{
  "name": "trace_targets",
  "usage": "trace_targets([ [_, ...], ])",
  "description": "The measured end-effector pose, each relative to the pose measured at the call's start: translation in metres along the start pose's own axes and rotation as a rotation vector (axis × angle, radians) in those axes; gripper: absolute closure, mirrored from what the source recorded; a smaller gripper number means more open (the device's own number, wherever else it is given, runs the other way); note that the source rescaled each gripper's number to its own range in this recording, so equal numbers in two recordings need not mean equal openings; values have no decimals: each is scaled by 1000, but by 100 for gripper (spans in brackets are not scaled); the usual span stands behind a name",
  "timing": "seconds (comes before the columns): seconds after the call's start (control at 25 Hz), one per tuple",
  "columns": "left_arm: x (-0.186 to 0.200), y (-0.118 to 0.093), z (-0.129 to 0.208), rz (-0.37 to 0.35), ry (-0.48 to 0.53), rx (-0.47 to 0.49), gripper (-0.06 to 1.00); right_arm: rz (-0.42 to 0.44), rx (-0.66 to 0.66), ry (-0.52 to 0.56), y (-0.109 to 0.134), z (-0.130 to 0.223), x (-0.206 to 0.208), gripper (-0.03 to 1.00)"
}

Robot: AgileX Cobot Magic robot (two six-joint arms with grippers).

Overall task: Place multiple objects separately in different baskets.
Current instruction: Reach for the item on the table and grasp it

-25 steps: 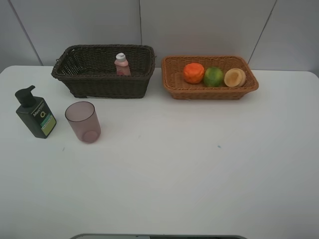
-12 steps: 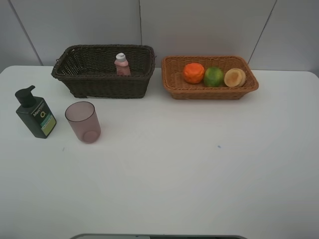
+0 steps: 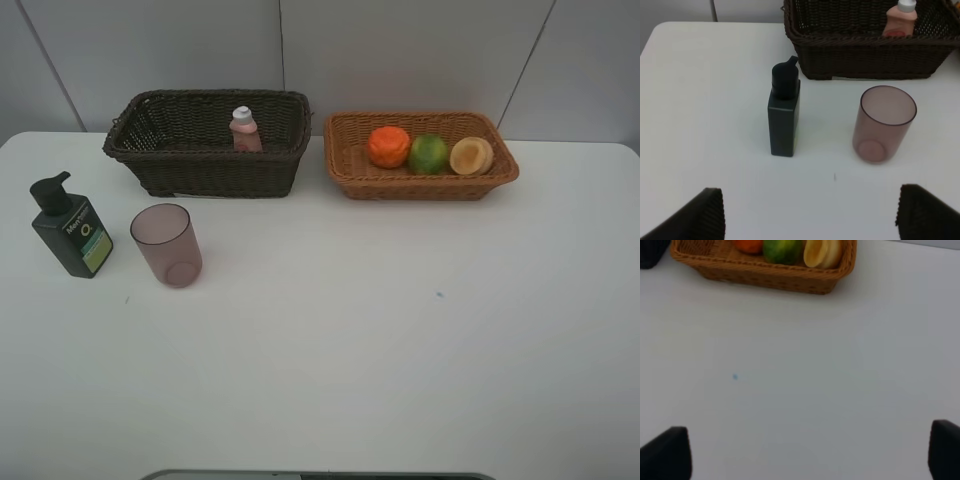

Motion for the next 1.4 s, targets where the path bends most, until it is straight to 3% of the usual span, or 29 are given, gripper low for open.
trace_targets([
  [0.12, 0, 0, 0, 0, 0, 0, 6, 6, -5, -71, -1, 3, 9, -3],
  [0.72, 0, 0, 0, 0, 0, -2, 6, 125, -54, -112, -6, 1, 4, -3],
  [1.4, 0, 0, 0, 0, 0, -2, 6, 120, -64, -118, -5, 0, 4, -3],
])
Point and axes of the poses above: a point on each arm's last joint axis where the gripper is mounted, x pointing back along that axis away from the gripper, y along the wrist's bending axis when the last joint is at zero, z = x × y, the point moved 5 cm from there along -x, pointing out along that axis toward the gripper, and after that the axes turned 1 degree about x, right-handed, at the moved point
